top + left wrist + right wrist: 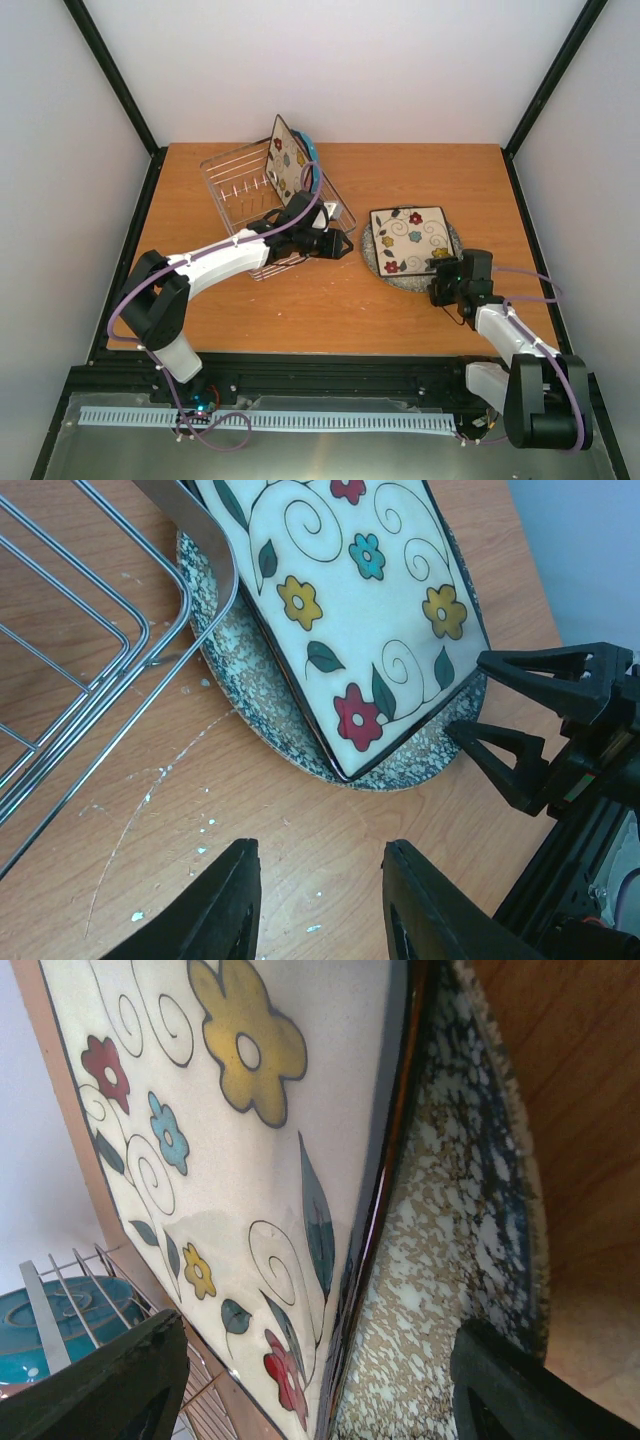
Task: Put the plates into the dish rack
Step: Pick up the plate at the center of the board.
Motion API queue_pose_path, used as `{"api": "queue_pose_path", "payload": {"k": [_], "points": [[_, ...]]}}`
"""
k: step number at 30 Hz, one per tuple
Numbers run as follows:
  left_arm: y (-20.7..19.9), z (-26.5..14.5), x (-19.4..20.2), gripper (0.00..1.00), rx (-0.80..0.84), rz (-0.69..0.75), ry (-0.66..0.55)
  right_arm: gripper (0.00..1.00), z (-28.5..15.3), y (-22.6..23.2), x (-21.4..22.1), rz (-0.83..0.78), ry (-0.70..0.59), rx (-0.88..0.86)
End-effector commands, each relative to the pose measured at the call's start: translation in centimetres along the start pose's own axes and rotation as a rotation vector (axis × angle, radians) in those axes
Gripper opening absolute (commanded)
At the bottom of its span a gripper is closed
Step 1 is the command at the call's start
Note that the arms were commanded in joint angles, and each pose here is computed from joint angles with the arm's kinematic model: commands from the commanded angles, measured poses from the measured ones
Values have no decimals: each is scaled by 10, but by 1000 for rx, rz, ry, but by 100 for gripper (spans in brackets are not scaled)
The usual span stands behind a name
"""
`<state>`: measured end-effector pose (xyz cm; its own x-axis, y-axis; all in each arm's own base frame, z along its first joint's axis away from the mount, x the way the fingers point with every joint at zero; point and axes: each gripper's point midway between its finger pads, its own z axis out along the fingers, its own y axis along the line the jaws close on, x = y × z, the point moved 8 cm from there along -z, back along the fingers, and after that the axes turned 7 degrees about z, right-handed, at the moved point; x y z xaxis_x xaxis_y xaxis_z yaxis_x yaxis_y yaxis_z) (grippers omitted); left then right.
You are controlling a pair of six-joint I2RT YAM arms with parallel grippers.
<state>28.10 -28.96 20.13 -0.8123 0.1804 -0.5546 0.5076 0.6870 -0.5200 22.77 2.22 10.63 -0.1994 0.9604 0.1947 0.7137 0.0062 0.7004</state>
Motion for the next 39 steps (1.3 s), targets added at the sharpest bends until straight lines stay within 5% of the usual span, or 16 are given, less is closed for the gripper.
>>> {"api": "queue_pose_path", "payload": {"k": [1,6,16,33,36,39], "points": [[-8,-17,-13,34,18,27,-61,72,4,-31,-2,52,-38,104],[-12,-26,-14,36,31,58,-83,73,15,-30,7,38,-18,68],[-18,-67,-24,65,52,100,-188,75,26,-36,14,43,-71,28],[-15,-80,-27,70,54,100,-194,75,47,-42,9,73,-83,52],[-13,-81,-27,70,46,98,-196,70,50,-43,8,76,-85,68],[-11,-81,-28,70,40,96,-196,50,50,-45,7,81,-91,80]]}}
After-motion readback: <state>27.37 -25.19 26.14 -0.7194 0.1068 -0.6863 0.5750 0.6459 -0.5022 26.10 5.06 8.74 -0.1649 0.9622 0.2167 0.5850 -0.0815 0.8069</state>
